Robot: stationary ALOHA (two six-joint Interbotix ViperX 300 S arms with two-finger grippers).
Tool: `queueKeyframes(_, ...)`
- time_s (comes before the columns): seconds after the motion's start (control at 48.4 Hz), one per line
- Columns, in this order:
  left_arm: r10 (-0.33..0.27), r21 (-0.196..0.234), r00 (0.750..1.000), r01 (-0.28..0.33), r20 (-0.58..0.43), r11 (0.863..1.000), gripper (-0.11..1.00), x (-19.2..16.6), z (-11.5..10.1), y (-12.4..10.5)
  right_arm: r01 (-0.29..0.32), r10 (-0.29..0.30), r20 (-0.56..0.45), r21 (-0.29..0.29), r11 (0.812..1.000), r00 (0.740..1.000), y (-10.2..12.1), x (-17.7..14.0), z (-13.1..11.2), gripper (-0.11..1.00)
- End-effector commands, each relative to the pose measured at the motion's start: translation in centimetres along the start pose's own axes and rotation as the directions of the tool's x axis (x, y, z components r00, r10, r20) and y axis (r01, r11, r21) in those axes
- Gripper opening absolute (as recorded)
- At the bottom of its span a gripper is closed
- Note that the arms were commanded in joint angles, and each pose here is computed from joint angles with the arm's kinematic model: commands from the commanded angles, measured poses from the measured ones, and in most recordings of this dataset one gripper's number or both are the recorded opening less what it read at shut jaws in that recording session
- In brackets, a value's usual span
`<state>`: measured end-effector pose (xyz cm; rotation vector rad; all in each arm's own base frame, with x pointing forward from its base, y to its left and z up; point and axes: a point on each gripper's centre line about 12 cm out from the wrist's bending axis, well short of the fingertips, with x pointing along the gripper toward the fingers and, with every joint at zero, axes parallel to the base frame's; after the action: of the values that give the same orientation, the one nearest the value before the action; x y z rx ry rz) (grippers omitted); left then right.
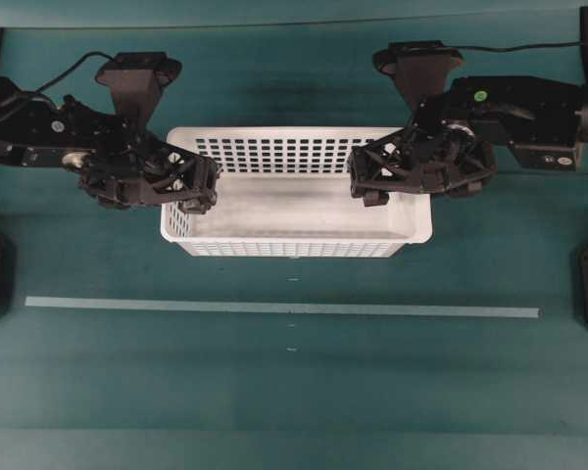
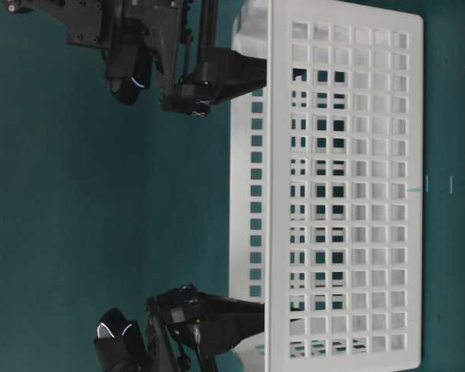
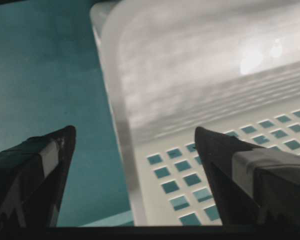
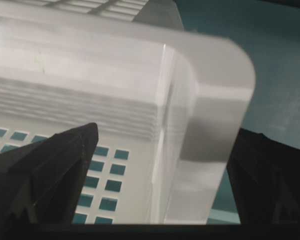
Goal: Lift the white basket with both hands.
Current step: 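Lower both grippers over the basket's end rims and close on them, then lift the basket with both grippers and pull it toward the front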
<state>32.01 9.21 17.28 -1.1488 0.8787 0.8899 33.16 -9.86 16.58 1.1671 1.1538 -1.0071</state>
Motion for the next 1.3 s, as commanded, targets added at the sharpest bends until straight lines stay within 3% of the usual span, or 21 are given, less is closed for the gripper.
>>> queueKeyframes(0.0,-0.03,0.002,0.999,0.03,0.015,1.0,0.96,-0.4,0.3,-0.7,-0.005,0.005,0.003,0.015,1.0,1.0,0.1,0.0,-0.1,0.97)
queueKeyframes(0.31,-0.03,-0.001,0.999,0.031,0.015,1.0,0.95,-0.2,0.2,-0.6,-0.013,0.013,0.007,0.052,0.999,1.0,-0.5,0.4,-0.5,0.97)
queueKeyframes(0.455,-0.041,0.002,0.999,0.041,0.02,0.999,0.9,-0.2,0.3,-0.7,-0.029,0.028,0.014,0.066,0.997,0.999,-0.6,0.7,-0.5,0.93)
queueKeyframes(0.538,-0.044,0.002,0.999,0.044,0.021,0.999,0.76,-0.2,0.3,-0.7,-0.041,0.04,0.016,0.084,0.996,0.999,-0.6,1.0,-0.6,0.81)
queueKeyframes(0.724,-0.054,0.003,0.998,0.054,0.026,0.999,0.25,-0.2,0.3,-0.8,-0.035,0.034,0.01,0.12,0.992,0.999,-0.9,1.3,-0.8,0.28)
queueKeyframes(0.786,-0.06,0.003,0.998,0.06,0.028,0.998,0.12,-0.2,0.4,-0.9,-0.036,0.036,0.01,0.119,0.992,0.999,-0.9,1.3,-0.9,0.18)
queueKeyframes(0.91,-0.063,0.003,0.998,0.063,0.029,0.998,0.0,-0.1,0.4,-0.9,-0.036,0.036,0.009,0.117,0.992,0.999,-0.9,1.4,-1.1,0.17)
queueKeyframes(1.282,-0.061,0.001,0.998,0.061,0.028,0.998,0.0,-0.2,0.3,-0.8,-0.073,0.07,0.031,0.112,0.991,0.997,-0.5,1.4,-0.7,0.17)
